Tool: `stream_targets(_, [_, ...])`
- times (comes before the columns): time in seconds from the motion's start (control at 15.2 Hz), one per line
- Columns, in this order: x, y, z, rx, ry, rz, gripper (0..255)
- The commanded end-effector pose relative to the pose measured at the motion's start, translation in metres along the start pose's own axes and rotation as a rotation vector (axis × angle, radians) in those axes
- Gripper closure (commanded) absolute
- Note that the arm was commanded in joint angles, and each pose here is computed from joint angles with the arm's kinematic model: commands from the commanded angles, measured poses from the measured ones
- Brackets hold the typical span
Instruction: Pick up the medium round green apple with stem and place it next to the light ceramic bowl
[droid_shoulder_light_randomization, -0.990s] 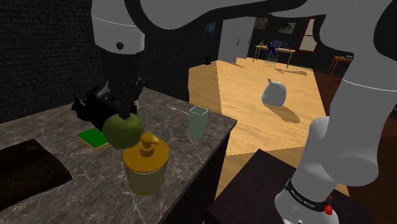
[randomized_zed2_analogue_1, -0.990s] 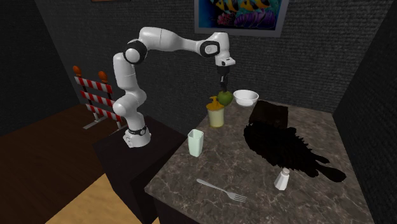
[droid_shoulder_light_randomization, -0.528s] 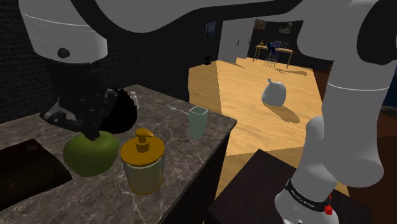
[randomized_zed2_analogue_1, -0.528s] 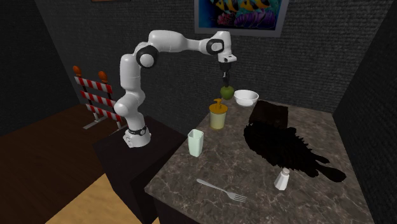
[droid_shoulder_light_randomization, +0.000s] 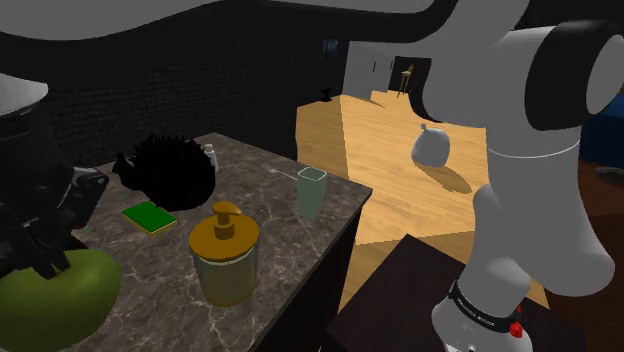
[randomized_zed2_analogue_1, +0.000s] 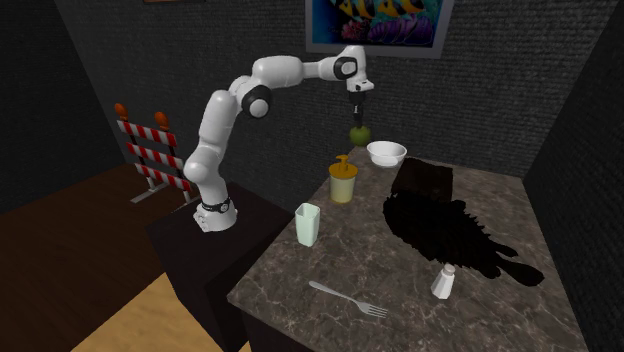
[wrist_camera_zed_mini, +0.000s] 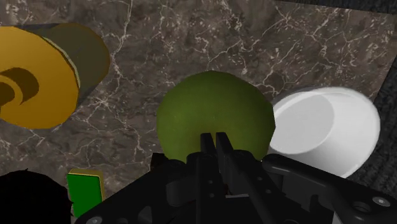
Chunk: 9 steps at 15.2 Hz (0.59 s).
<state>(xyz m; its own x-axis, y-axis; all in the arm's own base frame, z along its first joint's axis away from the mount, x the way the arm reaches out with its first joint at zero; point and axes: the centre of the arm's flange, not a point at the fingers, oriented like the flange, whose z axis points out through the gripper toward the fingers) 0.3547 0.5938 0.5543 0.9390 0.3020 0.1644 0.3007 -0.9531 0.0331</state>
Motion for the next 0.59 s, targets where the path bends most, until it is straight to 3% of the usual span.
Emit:
stream_targets(0.0, [0.001, -0.028, 0.000, -0.001, 0.000, 0.003, 255])
stream_targets(0.2, [-0.001, -0.062, -0.001, -0.001, 0.000, 0.003, 255])
stream_targets(0.53, [-0.005, -0.063, 0.025, -0.001, 0.000, 0.003, 255])
